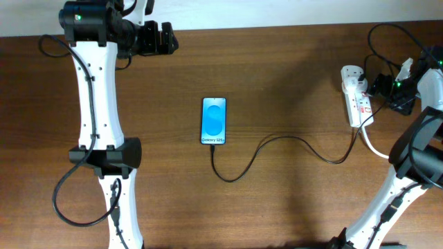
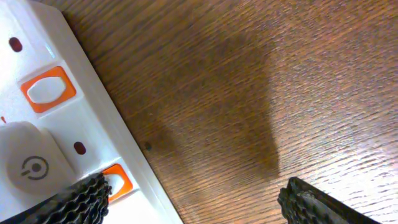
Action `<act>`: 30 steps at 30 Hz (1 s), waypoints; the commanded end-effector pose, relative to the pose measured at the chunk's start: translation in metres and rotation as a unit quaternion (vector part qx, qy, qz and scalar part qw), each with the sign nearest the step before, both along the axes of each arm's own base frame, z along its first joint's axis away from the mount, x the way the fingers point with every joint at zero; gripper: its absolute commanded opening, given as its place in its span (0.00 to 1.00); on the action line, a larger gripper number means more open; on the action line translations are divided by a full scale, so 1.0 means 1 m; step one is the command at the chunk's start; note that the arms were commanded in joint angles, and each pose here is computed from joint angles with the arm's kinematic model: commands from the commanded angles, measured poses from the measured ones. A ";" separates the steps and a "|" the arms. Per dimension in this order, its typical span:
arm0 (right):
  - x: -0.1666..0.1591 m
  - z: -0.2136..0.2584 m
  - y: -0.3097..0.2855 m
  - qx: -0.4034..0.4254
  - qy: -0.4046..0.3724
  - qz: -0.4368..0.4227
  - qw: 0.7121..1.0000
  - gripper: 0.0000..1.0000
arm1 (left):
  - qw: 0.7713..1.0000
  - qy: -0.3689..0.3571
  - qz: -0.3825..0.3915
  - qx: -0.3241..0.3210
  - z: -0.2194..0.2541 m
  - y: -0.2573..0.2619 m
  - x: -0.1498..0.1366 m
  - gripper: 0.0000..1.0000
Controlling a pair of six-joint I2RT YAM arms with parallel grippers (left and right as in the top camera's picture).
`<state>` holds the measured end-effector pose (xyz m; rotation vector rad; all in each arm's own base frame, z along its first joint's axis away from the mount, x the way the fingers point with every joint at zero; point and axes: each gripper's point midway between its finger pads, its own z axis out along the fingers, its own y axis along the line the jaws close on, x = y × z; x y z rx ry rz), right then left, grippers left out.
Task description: Plug charger to phone and switch on socket
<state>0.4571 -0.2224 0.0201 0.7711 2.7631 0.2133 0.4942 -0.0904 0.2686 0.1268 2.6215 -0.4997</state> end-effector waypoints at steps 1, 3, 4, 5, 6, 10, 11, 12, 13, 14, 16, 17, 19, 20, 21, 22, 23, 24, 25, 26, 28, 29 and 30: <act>-0.003 -0.011 0.011 0.004 0.018 0.015 1.000 0.92 | 1.000 -0.031 0.002 -0.004 0.026 0.002 -0.007 0.99; -0.003 -0.011 0.012 0.004 0.019 0.015 1.000 0.92 | 1.000 -0.031 0.002 -0.004 0.026 0.002 -0.007 0.99; -0.001 -0.011 0.015 0.004 0.019 0.018 1.000 0.92 | 1.000 -0.031 0.002 -0.004 0.026 0.002 -0.007 0.99; 0.000 -0.011 0.018 0.005 0.020 0.022 1.000 0.92 | 1.000 -0.031 0.002 -0.004 0.026 0.002 -0.007 0.99; 0.001 -0.011 0.023 0.005 0.021 0.027 0.999 0.92 | 1.000 -0.031 0.002 -0.004 0.026 0.002 -0.007 0.99; 0.001 -0.012 0.036 0.010 0.030 0.038 0.999 0.92 | 1.000 -0.031 0.002 -0.004 0.026 0.002 -0.007 0.99; 0.001 -0.012 0.038 0.011 0.032 0.040 0.999 0.92 | 1.000 -0.031 0.002 -0.004 0.026 0.002 -0.007 0.99; 0.001 -0.013 0.041 0.014 0.034 0.042 0.998 0.92 | 1.000 -0.031 0.002 -0.004 0.026 0.002 -0.007 0.99; 0.000 -0.013 0.042 0.014 0.035 0.043 0.998 0.92 | 1.000 -0.031 0.002 -0.004 0.026 0.002 -0.007 0.99; 0.001 -0.013 0.043 0.014 0.035 0.044 0.998 0.92 | 1.000 -0.031 0.002 -0.004 0.026 0.002 -0.007 0.99; 0.003 -0.012 0.039 0.011 0.028 0.041 0.999 0.92 | 1.000 -0.031 0.002 -0.004 0.026 0.002 -0.007 0.99; 0.004 -0.009 0.032 0.008 0.022 0.032 0.999 0.93 | 1.000 -0.031 0.002 -0.004 0.026 0.002 -0.007 0.99; 0.003 0.008 0.002 0.005 0.008 -0.017 1.000 1.00 | 1.000 -0.031 0.002 -0.004 0.026 0.002 -0.007 0.99; -0.001 0.021 -0.015 0.001 -0.001 -0.036 0.999 0.98 | 1.000 -0.031 0.002 -0.004 0.026 0.002 -0.007 1.00; -0.004 0.035 -0.029 -0.002 -0.010 -0.059 0.998 0.98 | 1.000 -0.031 0.002 -0.004 0.026 0.002 -0.007 0.99; -0.009 0.054 -0.042 -0.008 -0.024 -0.071 0.997 0.98 | 1.000 -0.031 0.002 -0.004 0.026 0.002 -0.007 0.99; -0.015 0.074 -0.052 -0.015 -0.035 -0.082 0.996 0.98 | 1.000 -0.031 0.002 -0.004 0.026 0.002 -0.007 0.99; -0.019 0.092 -0.058 -0.021 -0.044 -0.090 0.995 0.98 | 1.000 -0.031 0.002 -0.004 0.026 0.002 -0.007 0.99; -0.022 0.111 -0.061 -0.028 -0.056 -0.093 0.994 0.98 | 1.000 -0.031 0.002 -0.004 0.026 0.002 -0.007 0.99; -0.025 0.134 -0.061 -0.038 -0.071 -0.095 0.992 0.98 | 1.000 -0.031 0.002 -0.004 0.026 0.002 -0.007 0.99; -0.030 0.178 -0.054 -0.049 -0.104 -0.091 0.989 0.98 | 1.000 -0.031 0.002 -0.004 0.026 0.002 -0.007 1.00; -0.034 0.204 -0.044 -0.048 -0.129 -0.083 0.987 0.98 | 1.000 -0.031 0.002 -0.004 0.026 0.002 -0.007 0.99; -0.037 0.220 -0.038 -0.047 -0.144 -0.079 0.985 0.98 | 1.000 -0.031 0.002 -0.004 0.026 0.002 -0.007 0.99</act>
